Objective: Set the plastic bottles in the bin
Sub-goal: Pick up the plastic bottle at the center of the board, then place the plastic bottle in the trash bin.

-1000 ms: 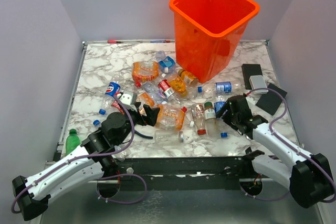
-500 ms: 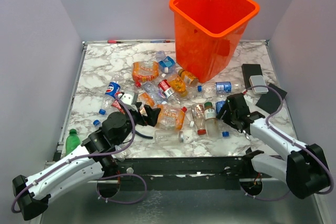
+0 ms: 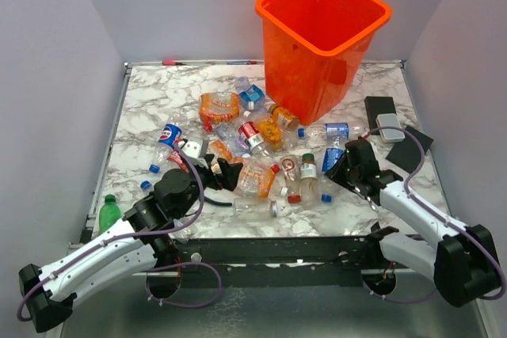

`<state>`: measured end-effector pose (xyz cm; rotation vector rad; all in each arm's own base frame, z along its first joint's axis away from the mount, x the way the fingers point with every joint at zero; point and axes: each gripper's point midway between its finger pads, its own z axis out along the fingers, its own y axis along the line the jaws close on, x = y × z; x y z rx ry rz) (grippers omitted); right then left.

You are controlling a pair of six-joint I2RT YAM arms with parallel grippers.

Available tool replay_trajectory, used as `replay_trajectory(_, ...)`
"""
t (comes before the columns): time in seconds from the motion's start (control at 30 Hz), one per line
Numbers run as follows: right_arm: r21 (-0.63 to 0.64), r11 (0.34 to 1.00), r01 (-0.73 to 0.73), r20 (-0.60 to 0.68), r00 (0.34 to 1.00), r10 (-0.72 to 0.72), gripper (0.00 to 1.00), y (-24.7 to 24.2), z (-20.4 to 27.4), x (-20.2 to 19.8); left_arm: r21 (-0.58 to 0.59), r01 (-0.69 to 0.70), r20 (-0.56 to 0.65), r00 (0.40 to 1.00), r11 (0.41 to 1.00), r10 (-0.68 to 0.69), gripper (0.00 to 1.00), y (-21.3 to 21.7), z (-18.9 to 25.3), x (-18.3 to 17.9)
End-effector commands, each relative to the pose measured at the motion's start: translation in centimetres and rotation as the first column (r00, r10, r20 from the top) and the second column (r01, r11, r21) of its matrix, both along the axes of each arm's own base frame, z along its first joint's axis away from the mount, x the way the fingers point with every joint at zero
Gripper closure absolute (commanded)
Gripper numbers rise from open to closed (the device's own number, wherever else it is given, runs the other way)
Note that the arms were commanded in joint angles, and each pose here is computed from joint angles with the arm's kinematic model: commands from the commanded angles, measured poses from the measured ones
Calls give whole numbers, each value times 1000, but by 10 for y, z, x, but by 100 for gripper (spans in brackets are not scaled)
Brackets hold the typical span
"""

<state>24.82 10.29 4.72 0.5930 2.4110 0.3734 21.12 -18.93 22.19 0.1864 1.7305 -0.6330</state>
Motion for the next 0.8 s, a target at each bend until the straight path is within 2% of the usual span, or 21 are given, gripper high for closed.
replay_trajectory(0.0,25,999,-44,71,997,42,75,2,45,-4,-18,2,26,1000,1000,-2,1,1,8,-1)
replay_trajectory(0.1,37,993,-114,182,978,106,81,7,95,-5,-32,-13,42,999,999,14,1,5,14,-1)
replay_trajectory(0.2,92,950,-297,261,928,265,89,32,141,-16,-61,-15,63,998,998,19,1,6,25,-1)
replay_trajectory(0.27,148,888,-435,303,875,378,99,54,164,-29,-77,19,93,996,997,-11,1,1,38,-2)
replay_trajectory(0.37,244,738,-629,371,764,528,99,86,192,-53,-55,139,157,979,989,-129,1,-20,64,-9)
replay_trajectory(0.47,316,591,-742,416,668,617,99,104,212,-74,54,290,230,928,956,-294,1,-44,90,-19)
replay_trajectory(0.53,330,527,-783,443,622,646,99,110,222,-84,176,356,275,877,918,-393,1,-54,95,-24)
replay_trajectory(0.63,316,509,-800,464,599,653,99,109,228,-89,333,348,363,810,876,-460,1,-52,104,-24)
replay_trajectory(0.7,328,504,-799,461,601,653,99,109,227,-92,458,270,420,774,847,-474,1,-44,103,-16)
replay_trajectory(0.77,367,486,-793,441,608,660,99,111,223,-95,585,174,447,746,792,-494,1,-34,97,-6)
